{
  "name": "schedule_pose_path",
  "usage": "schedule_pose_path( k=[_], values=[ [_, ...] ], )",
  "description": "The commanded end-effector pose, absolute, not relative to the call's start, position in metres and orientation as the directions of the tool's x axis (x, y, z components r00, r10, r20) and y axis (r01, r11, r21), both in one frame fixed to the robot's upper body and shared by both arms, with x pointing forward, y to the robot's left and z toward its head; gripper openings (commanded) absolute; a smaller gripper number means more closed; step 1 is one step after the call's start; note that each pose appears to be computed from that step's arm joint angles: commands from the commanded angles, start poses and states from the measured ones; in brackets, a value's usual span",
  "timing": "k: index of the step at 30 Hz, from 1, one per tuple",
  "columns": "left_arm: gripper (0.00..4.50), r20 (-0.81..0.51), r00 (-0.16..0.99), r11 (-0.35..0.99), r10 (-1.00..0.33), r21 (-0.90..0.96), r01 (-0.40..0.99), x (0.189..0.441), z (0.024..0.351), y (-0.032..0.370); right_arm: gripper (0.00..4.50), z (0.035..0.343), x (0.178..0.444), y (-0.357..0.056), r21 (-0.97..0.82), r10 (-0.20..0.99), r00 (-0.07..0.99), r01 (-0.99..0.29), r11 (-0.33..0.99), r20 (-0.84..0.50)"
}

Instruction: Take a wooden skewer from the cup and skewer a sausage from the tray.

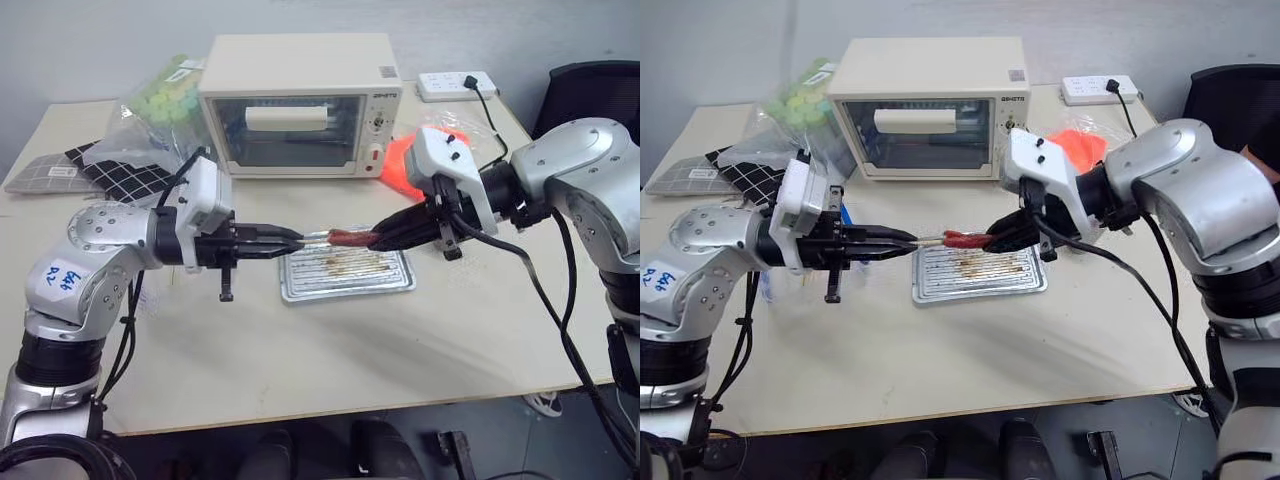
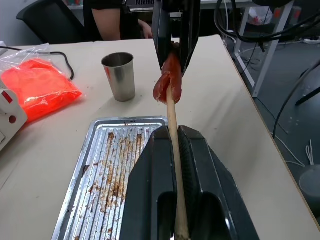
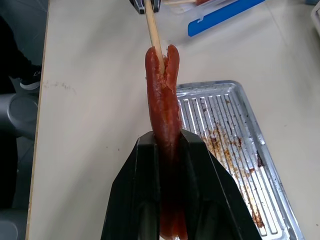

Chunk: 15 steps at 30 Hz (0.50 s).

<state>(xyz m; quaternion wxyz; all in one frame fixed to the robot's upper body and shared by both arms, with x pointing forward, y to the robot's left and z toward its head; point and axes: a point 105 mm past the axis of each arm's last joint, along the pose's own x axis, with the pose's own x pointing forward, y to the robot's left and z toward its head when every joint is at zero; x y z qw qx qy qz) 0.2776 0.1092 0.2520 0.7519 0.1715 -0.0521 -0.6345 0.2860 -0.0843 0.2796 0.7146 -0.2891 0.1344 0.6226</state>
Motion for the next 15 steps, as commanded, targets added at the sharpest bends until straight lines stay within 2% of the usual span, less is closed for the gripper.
schedule_pose_path(
  k=[1,9,15],
  values=[
    [0.0,-0.146,0.111,0.056,-0.983,0.34,0.939,0.271,0.25,0.088,0.36,0.313,0.268,-0.066,-0.32,0.878,0.138,-0.947,-0.018,-0.457],
    [0.0,-0.137,0.087,0.035,-0.987,0.345,0.938,0.274,0.253,0.081,0.36,0.309,0.257,-0.063,-0.309,0.874,0.091,-0.948,-0.071,-0.478],
    [0.0,-0.183,0.073,0.006,-0.98,0.342,0.94,0.271,0.25,0.09,0.36,0.3,0.256,-0.068,-0.334,0.849,0.074,-0.934,-0.124,-0.523]
  ],
)
